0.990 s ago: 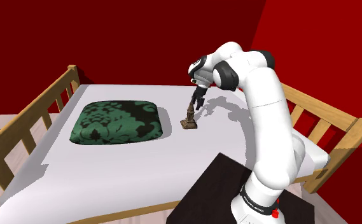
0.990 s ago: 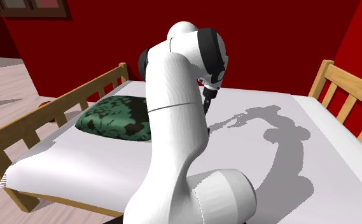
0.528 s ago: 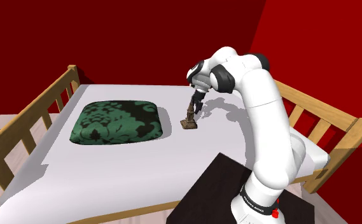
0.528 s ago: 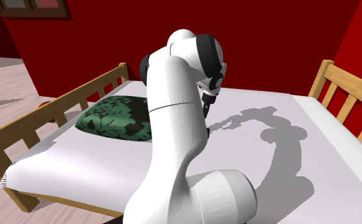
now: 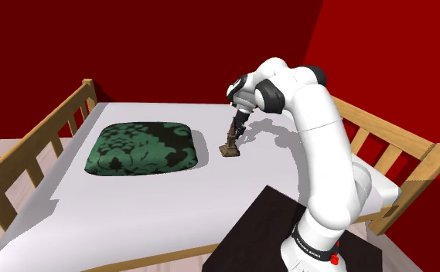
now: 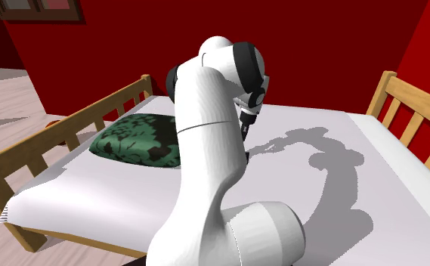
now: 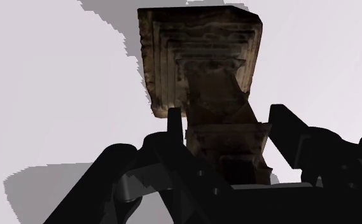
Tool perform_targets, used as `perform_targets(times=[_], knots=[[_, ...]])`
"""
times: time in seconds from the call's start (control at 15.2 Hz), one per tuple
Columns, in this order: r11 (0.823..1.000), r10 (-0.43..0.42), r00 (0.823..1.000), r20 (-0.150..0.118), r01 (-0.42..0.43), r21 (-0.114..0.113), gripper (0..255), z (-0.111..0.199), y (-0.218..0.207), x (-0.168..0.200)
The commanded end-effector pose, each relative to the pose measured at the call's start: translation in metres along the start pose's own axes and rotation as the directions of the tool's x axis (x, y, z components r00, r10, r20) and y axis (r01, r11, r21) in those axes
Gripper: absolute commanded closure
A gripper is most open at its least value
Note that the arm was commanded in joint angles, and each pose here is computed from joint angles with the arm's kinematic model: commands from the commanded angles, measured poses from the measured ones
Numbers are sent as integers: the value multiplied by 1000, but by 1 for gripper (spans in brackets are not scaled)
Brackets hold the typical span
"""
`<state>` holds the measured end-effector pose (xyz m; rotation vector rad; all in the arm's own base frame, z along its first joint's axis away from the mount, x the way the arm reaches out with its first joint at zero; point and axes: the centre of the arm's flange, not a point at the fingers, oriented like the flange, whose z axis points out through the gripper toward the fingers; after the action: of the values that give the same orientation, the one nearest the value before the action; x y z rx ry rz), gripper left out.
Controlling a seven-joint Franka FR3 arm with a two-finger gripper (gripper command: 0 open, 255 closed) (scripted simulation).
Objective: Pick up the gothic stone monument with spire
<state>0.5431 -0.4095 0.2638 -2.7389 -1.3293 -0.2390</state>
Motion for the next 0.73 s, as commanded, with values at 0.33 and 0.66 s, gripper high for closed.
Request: perform_targets(times=[0.33,0.66], knots=[[1000,0,1000,0,0,1,255,-16,0,2],[1000,0,1000,0,0,1,255,-42,-1,7]])
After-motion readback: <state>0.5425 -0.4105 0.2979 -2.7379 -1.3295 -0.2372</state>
